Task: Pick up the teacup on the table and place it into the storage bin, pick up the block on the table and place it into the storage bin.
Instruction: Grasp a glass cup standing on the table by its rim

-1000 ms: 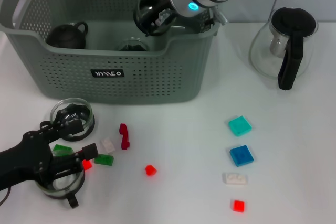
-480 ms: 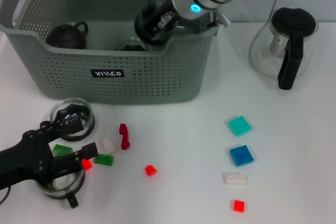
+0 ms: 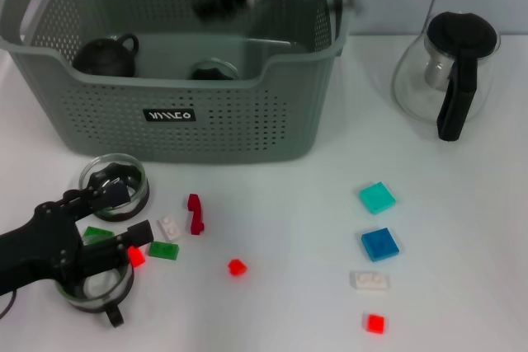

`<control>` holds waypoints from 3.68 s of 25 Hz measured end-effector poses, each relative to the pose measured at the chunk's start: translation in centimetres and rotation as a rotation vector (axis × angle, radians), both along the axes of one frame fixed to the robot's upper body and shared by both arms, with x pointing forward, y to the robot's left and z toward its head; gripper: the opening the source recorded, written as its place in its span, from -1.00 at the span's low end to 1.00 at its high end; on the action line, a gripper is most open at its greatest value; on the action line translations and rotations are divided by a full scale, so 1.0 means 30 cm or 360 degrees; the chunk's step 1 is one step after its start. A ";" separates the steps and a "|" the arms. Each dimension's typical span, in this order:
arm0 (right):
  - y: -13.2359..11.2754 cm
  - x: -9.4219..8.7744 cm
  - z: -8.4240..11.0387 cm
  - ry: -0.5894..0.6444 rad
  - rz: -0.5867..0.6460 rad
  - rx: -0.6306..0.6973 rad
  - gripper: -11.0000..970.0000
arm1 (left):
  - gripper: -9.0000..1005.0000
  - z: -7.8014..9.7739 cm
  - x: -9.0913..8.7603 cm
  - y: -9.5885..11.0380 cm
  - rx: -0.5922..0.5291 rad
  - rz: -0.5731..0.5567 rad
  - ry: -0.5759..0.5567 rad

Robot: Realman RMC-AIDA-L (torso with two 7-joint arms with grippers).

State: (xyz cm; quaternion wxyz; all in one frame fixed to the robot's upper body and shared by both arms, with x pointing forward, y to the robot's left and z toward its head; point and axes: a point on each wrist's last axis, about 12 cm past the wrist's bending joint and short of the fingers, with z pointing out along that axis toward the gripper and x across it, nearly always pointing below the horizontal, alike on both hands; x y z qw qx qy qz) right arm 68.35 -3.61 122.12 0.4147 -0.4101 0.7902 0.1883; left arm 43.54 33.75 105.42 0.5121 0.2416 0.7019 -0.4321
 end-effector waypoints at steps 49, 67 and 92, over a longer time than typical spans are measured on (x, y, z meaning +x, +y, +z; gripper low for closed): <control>-0.703 -0.551 -0.437 0.0098 0.0604 0.0792 0.73 | 0.61 0.485 0.460 -0.231 0.1646 -0.0556 0.0596; -0.709 -0.545 -0.433 0.0116 0.0577 0.0803 0.73 | 0.61 0.342 0.463 -0.372 0.1954 -0.0578 0.0347; -0.720 -0.548 -0.435 0.0148 0.0553 0.0807 0.73 | 0.49 0.270 0.472 -0.384 0.2015 -0.0551 0.0437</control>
